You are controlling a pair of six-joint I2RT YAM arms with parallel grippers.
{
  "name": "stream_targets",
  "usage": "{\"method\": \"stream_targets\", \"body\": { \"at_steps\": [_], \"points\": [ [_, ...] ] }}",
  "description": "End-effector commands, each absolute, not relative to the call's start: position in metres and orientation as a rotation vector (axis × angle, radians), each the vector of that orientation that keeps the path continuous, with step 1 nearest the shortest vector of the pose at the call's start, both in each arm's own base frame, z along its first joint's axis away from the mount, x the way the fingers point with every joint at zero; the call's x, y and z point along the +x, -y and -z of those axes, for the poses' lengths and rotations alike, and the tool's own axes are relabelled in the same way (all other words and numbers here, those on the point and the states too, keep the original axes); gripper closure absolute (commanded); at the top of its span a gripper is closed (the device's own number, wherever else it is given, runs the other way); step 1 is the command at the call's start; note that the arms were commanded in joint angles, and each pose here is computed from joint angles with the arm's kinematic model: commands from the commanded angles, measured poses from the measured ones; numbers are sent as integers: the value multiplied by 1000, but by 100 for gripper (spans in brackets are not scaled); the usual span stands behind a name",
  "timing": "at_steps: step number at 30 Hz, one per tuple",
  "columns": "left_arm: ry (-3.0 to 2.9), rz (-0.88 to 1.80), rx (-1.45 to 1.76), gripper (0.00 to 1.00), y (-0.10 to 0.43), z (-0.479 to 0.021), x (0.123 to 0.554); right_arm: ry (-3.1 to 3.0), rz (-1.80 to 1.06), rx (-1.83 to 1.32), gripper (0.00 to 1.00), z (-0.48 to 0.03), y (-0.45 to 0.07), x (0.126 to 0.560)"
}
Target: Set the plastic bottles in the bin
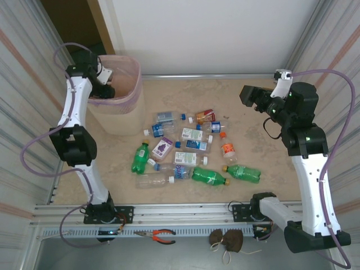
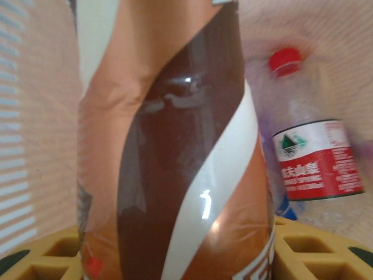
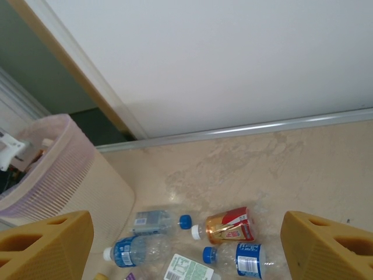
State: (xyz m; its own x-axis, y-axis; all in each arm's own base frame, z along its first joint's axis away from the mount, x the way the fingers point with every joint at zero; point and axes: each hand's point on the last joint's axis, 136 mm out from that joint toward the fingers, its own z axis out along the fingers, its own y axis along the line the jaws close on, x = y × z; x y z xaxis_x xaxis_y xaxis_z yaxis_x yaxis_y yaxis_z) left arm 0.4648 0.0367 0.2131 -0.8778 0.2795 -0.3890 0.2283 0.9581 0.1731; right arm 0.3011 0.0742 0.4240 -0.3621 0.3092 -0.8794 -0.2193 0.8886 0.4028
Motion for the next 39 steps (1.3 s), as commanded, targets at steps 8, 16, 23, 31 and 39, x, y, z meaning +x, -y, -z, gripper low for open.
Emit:
{"method": "stream_targets", "body": {
  "at_steps": [8, 16, 23, 31, 39],
  "points": [
    [-2918, -207, 334, 55, -51, -151, 450, -1869, -576, 65, 18, -417, -76, 303],
    [-3062, -170, 288, 54, -50, -100, 442, -1919, -568, 74, 17, -398, -76, 315],
    [-3054, -81, 276, 39, -40, -96, 442, -2018, -541, 89, 18, -369, -74, 325],
    [-3020, -49, 268, 32, -35, -109, 443, -2173, -502, 97, 19, -328, -73, 333],
    [-2942, 63, 252, 29, -21, -133, 447, -2376, -447, 72, 24, -276, -76, 335]
  ]
}}
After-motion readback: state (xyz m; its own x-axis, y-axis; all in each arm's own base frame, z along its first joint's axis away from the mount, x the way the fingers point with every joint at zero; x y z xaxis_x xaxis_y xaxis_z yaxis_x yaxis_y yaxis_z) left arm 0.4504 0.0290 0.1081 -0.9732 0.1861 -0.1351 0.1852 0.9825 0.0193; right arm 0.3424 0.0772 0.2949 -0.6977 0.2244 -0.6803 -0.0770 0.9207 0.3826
